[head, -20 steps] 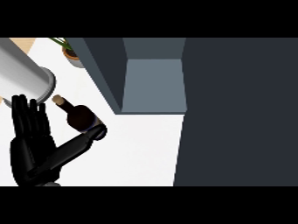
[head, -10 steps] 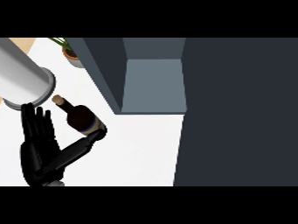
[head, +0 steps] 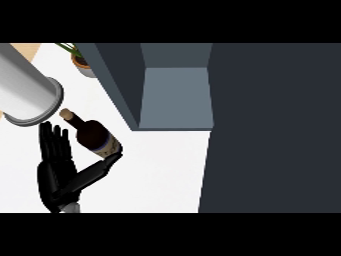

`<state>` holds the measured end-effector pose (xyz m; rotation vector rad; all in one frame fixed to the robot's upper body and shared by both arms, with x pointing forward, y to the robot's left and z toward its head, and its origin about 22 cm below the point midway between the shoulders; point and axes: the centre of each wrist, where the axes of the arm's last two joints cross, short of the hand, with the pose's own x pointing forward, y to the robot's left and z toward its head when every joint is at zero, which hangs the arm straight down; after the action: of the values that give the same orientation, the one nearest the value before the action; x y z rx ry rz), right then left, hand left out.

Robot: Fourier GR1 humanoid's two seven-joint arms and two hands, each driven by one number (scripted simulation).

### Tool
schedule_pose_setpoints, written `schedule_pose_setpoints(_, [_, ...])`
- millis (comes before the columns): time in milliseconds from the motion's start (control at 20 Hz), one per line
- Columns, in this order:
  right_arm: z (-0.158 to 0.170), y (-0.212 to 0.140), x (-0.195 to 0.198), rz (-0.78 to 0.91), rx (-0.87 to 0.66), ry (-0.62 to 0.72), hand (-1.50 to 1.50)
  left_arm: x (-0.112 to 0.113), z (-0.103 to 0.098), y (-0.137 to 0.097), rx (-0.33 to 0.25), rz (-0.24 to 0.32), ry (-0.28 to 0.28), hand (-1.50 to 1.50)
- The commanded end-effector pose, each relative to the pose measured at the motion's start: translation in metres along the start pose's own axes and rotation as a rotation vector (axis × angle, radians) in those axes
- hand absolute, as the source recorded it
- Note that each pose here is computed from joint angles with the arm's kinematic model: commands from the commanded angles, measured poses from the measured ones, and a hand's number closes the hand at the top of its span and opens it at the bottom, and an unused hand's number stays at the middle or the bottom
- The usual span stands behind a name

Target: Pick up the wine, place it into the cabinet and close the cabinet

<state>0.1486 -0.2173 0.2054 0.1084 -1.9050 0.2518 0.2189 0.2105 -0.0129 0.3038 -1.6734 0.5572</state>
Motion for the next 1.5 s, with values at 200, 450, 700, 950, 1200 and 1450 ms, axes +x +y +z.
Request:
schedule_pose_setpoints(200, [0.031,0.007,0.026,-0.065,0.043,-0.058,-1.5,-0.027,-0.011,0.005,-0.006,0.006,0.033,-1.5])
schedule_pose_setpoints(450, [0.021,0.009,0.021,-0.076,0.039,-0.038,-1.5,-0.052,0.023,0.017,-0.014,0.013,0.017,-1.5])
schedule_pose_setpoints(700, [0.022,0.006,0.017,-0.07,0.037,-0.057,-1.5,-0.052,-0.016,0.004,-0.001,0.026,0.033,-1.5])
schedule_pose_setpoints(950, [0.019,0.004,0.014,-0.05,0.036,-0.053,-1.5,-0.064,-0.021,-0.001,-0.004,0.013,0.036,-1.5])
schedule_pose_setpoints(1200, [0.026,0.012,0.032,-0.042,0.024,-0.052,-1.5,-0.061,-0.023,0.003,-0.042,0.041,0.051,-1.5])
schedule_pose_setpoints(1450, [0.024,0.007,0.032,-0.049,0.046,-0.044,-1.5,-0.089,-0.017,-0.005,-0.016,0.046,0.044,-1.5])
